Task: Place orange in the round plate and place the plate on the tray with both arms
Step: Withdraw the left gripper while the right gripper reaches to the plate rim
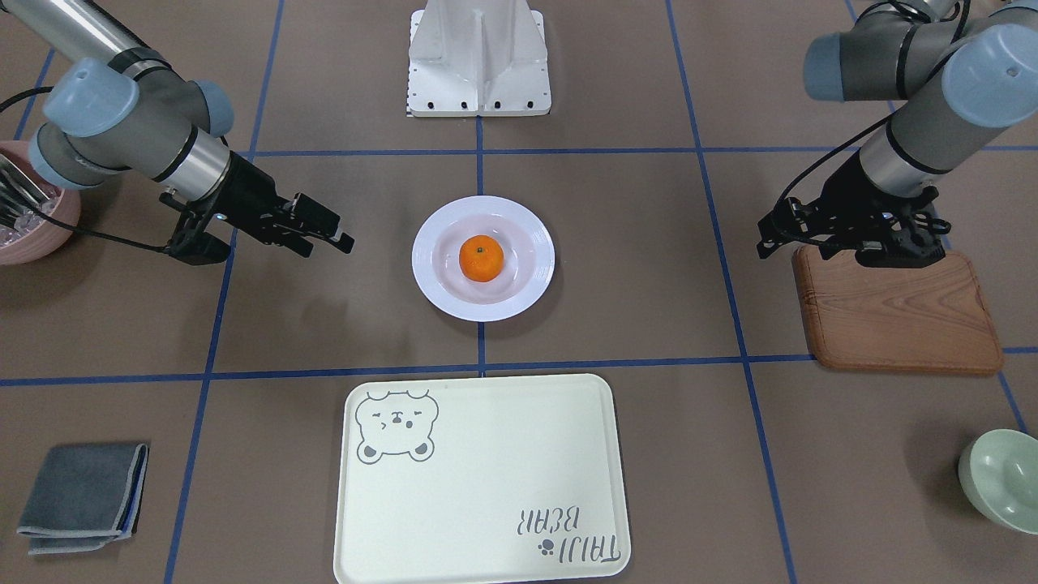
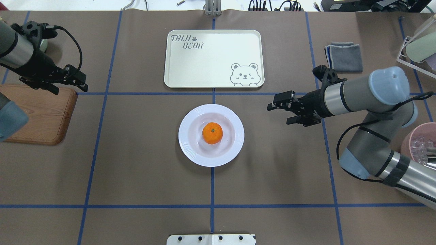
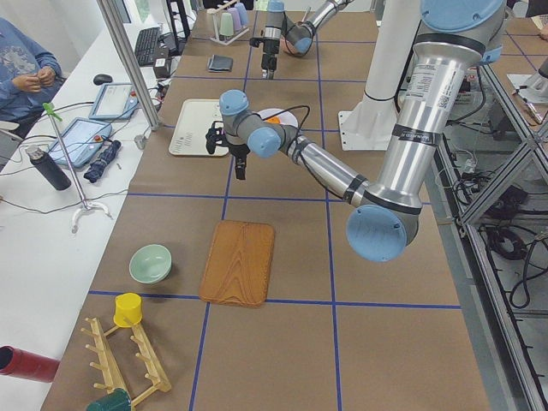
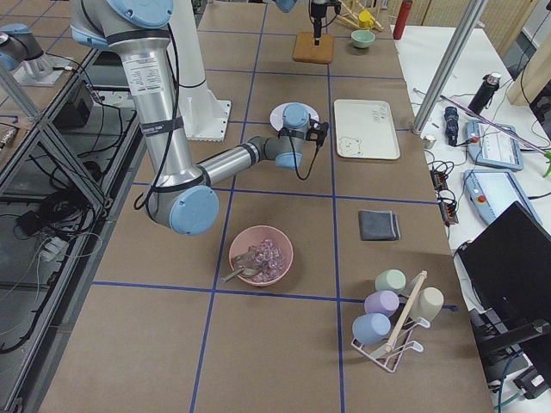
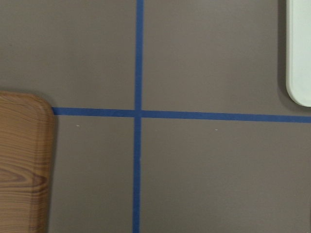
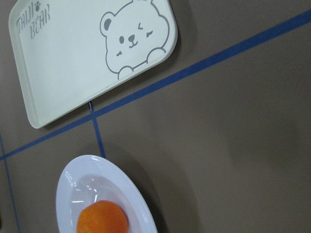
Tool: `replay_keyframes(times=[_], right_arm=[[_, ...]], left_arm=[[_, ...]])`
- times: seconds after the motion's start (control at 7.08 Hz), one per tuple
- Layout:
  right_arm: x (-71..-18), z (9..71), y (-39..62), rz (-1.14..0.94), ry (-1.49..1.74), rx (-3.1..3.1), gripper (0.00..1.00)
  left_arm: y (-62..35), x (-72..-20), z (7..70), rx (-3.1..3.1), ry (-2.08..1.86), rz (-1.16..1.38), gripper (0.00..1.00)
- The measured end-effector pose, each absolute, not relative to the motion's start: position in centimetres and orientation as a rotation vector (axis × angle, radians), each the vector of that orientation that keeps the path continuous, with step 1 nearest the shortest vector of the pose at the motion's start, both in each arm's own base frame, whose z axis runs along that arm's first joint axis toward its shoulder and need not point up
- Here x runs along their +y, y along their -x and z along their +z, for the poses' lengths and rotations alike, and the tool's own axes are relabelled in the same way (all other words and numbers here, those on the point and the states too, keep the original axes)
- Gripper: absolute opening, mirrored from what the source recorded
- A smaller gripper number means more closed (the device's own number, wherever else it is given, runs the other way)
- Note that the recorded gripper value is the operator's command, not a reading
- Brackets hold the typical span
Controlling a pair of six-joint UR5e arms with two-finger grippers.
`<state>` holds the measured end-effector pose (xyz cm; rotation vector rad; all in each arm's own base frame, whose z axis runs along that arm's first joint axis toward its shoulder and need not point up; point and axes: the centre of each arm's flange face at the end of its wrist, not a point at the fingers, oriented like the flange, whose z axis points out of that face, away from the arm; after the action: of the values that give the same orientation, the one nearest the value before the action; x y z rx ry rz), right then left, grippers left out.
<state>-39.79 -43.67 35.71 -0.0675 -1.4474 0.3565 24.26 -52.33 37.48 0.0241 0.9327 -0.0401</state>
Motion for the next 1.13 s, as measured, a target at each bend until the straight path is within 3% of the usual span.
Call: replay_keyframes(times=[0.56, 1.13], right_arm=[[-36.7, 34.9, 46.7, 0.563, 0.017, -1.705, 1.0], [-35.4, 35.6, 50.4, 0.673, 0.005, -1.727, 1.0]], left_arm=[[-23.9, -52.3, 37.8, 0.931, -0.022, -0.043, 0.99], [-23.9, -52.4, 37.8, 0.929, -0.022, -0.045, 0.99]])
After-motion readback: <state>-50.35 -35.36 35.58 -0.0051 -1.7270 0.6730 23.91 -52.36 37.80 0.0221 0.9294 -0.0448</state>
